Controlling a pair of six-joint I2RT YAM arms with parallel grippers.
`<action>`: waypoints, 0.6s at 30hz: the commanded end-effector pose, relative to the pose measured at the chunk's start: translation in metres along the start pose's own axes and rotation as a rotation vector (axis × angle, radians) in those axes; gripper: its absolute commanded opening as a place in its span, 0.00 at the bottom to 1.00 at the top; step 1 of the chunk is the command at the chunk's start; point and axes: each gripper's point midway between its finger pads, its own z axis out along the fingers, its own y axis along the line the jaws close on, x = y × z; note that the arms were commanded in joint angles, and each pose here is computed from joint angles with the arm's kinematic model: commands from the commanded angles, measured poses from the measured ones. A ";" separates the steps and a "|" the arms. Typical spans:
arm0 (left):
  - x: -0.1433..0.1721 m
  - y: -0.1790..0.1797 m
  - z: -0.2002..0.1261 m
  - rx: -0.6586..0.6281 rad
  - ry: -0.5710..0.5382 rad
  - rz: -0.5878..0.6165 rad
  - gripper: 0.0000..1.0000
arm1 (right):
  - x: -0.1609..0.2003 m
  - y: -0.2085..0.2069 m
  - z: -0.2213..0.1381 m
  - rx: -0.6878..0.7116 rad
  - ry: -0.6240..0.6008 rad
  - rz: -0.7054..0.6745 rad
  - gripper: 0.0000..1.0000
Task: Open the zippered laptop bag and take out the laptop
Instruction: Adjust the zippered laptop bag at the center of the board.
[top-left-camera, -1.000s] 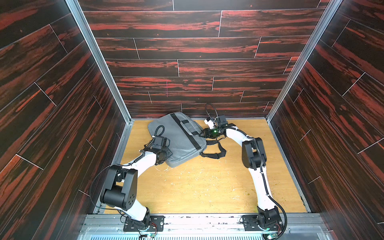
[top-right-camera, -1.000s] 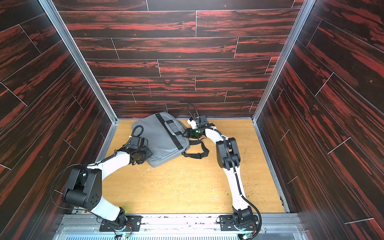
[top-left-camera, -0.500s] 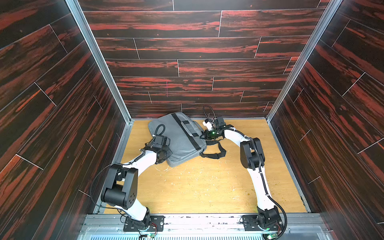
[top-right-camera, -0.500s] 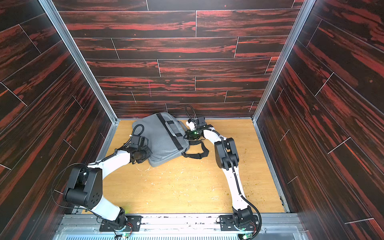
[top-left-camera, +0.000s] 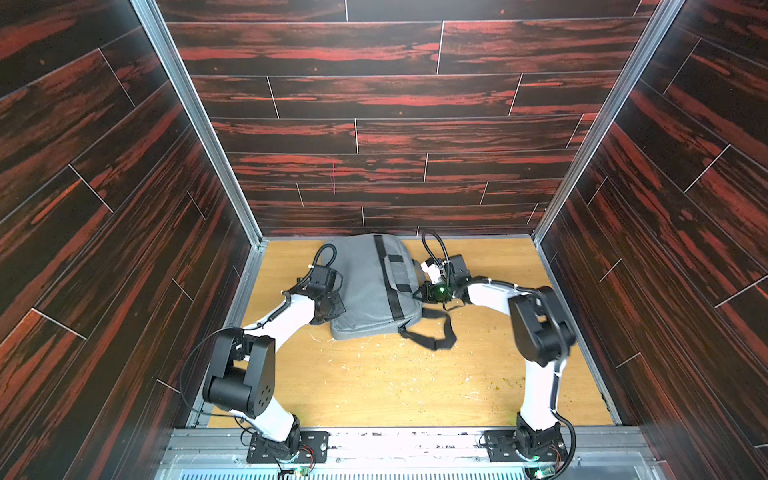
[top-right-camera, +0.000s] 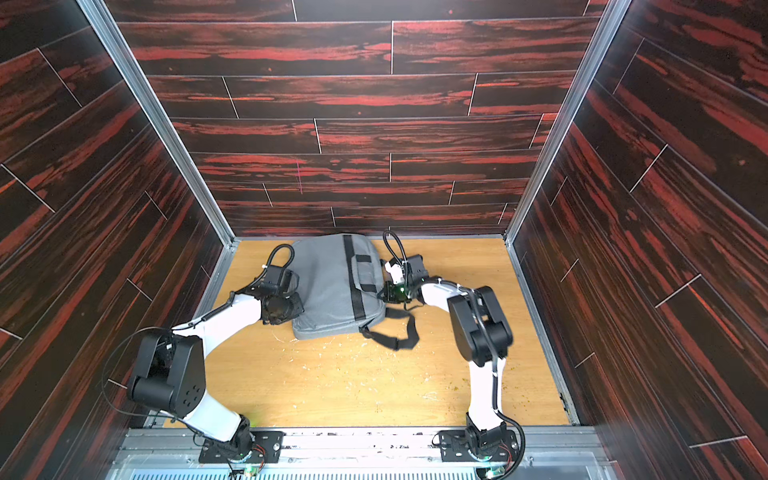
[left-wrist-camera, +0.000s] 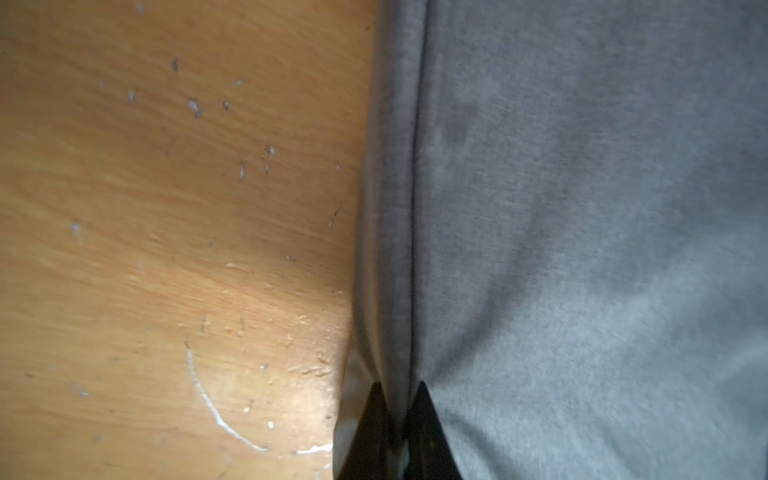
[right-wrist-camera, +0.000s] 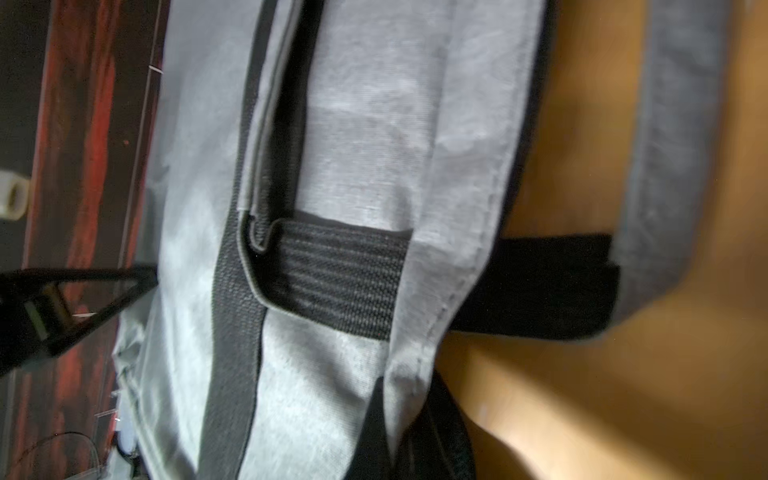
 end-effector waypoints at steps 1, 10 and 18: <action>-0.013 0.021 -0.001 -0.098 -0.029 0.039 0.00 | 0.006 0.021 -0.020 -0.032 -0.072 0.046 0.00; -0.003 0.026 0.008 -0.093 -0.014 -0.009 0.00 | 0.019 0.022 -0.021 -0.005 -0.085 0.022 0.03; -0.004 0.031 0.007 -0.113 -0.020 0.017 0.00 | 0.033 0.022 -0.028 0.002 -0.070 0.039 0.11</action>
